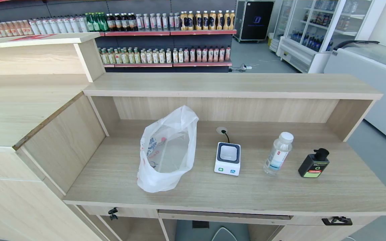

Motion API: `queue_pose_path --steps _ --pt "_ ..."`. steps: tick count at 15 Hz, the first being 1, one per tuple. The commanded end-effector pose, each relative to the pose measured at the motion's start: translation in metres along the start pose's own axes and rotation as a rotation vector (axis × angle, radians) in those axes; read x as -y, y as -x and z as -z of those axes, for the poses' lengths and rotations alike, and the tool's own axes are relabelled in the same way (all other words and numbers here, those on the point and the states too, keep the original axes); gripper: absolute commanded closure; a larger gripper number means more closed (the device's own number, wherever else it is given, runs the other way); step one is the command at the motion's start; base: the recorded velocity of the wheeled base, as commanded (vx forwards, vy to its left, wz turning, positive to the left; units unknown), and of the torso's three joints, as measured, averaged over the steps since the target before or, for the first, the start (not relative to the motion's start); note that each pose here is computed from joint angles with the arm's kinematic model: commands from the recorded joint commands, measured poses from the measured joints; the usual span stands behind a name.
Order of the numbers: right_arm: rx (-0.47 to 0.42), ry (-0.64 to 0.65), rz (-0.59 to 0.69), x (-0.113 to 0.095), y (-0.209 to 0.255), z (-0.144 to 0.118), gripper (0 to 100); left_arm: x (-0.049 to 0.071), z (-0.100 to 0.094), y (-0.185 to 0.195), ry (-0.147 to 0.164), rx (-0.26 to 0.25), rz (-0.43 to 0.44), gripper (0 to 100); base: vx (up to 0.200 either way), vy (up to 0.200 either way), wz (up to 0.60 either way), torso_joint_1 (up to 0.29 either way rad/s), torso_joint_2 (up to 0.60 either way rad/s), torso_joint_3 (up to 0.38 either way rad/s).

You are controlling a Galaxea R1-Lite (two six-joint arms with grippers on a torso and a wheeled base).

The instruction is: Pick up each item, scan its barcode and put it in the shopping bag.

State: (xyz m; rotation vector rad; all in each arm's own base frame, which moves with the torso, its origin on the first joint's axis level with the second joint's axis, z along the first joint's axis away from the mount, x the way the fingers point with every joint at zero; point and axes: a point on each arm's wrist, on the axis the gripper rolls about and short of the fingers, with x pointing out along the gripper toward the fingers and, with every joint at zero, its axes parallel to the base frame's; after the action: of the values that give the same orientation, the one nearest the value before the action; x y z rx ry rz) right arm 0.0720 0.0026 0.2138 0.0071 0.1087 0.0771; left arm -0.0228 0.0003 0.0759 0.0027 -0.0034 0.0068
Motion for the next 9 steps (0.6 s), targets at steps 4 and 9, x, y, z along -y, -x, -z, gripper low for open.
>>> queue_pose_path --steps 4,9 --pt "-0.182 0.063 0.046 0.023 -0.132 0.049 0 0.0 0.0 0.0 0.0 0.001 -0.001 0 0.0 0.0 0.0 0.0 0.0 0.0" --pt "-0.245 0.141 0.046 0.036 -0.144 0.11 0 0.0 0.0 0.0 0.0 0.001 -0.001 0 0.0 0.0 0.0 0.0 0.0 0.0"
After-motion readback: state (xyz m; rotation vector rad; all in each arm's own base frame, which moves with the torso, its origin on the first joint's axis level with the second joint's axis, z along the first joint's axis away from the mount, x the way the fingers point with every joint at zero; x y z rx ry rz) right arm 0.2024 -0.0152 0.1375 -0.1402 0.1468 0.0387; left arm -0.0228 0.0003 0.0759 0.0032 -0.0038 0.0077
